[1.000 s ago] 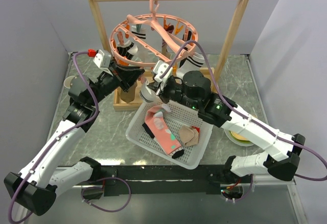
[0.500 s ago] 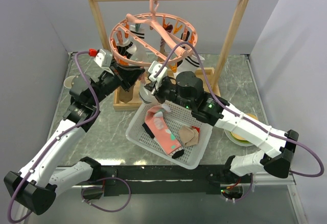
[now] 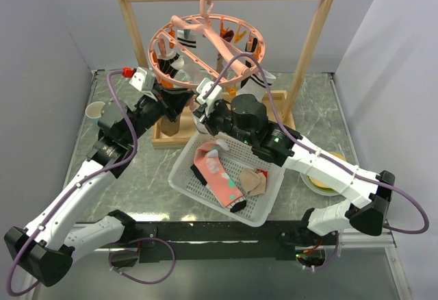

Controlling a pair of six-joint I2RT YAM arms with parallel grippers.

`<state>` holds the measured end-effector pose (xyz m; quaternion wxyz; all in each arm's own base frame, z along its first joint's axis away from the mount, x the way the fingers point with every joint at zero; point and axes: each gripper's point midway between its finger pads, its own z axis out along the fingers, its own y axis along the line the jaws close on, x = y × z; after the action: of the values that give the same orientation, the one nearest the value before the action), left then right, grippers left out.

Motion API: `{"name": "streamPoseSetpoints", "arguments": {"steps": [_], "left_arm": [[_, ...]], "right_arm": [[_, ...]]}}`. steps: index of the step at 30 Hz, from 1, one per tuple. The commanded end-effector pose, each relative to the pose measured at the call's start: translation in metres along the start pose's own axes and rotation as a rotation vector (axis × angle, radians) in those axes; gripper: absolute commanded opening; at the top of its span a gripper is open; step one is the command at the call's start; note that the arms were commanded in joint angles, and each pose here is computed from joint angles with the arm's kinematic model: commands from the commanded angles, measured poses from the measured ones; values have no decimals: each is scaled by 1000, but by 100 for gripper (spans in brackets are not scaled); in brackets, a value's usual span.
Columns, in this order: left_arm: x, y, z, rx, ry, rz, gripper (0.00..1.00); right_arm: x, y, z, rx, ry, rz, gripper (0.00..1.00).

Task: Clip the socks to the hanger
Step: Clamp the sock onto the hanger.

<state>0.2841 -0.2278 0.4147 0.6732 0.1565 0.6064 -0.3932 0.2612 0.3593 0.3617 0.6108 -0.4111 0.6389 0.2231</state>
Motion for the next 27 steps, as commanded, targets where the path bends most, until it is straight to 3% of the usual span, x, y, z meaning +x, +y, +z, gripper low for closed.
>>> {"name": "streamPoseSetpoints", "arguments": {"steps": [1, 18, 27], "left_arm": [[6, -2, 3, -1, 10, 9, 1], [13, 5, 0, -37, 17, 20, 1], [10, 6, 3, -46, 8, 23, 1]], "right_arm": [[-33, -10, 1, 40, -85, 32, 0], [-49, -20, -2, 103, -135, 44, 0], [-47, 0, -5, 47, -139, 41, 0]]}}
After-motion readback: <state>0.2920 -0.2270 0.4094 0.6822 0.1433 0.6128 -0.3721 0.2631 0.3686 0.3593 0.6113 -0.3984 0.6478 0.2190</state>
